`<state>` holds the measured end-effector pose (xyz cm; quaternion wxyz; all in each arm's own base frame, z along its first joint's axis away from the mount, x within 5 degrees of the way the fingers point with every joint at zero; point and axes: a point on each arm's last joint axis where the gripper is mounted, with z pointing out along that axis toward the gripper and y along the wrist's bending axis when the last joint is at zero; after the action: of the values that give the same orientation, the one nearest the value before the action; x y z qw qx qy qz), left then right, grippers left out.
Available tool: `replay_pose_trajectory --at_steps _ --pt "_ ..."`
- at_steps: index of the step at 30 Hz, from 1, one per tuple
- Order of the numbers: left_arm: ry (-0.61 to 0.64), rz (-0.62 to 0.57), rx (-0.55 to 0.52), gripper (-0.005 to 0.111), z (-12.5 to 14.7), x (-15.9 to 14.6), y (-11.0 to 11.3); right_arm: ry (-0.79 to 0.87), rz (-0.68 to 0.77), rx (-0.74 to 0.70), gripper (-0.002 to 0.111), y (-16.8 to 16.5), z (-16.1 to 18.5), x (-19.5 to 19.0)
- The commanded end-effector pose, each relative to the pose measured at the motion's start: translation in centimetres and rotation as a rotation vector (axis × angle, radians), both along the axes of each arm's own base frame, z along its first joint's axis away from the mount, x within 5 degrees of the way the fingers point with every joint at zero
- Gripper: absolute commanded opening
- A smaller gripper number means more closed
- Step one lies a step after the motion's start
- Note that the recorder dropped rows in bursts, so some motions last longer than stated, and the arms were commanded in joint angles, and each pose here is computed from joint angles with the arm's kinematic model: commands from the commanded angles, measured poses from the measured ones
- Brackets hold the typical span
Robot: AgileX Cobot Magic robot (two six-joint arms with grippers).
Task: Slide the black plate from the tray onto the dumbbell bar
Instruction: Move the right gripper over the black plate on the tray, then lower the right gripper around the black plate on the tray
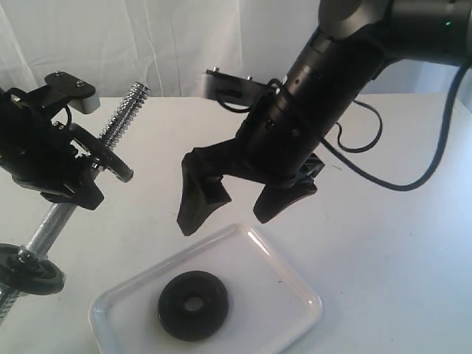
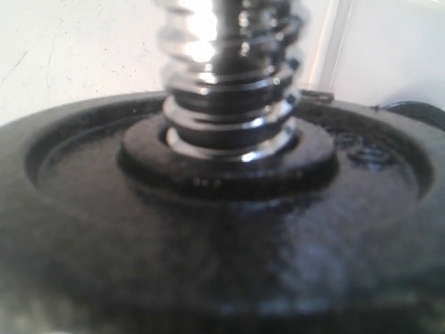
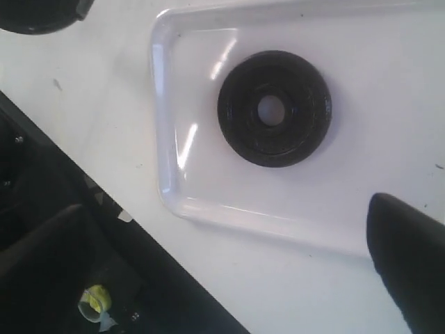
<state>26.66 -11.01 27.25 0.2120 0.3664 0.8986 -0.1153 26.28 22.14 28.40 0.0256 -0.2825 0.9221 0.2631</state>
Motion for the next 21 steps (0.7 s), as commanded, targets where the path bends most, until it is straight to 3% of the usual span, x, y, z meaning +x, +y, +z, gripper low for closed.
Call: replay_pose_trajectory --at_steps 1,11,21 --pt "-0.081 0.035 -0.092 0.000 2.8 -0.4 -0.2 -0.037 0.062 -0.095 0.105 1.5 -2.1 -0.2" --pt "-0.083 0.035 -0.092 0.000 2.8 -0.3 -0.2 -0.139 0.176 -0.195 0.105 5.6 -6.0 -1.2" --pt "-0.083 0.035 -0.092 0.000 2.8 -0.3 -0.2 -0.165 0.224 -0.245 0.105 7.4 -9.5 -1.2"
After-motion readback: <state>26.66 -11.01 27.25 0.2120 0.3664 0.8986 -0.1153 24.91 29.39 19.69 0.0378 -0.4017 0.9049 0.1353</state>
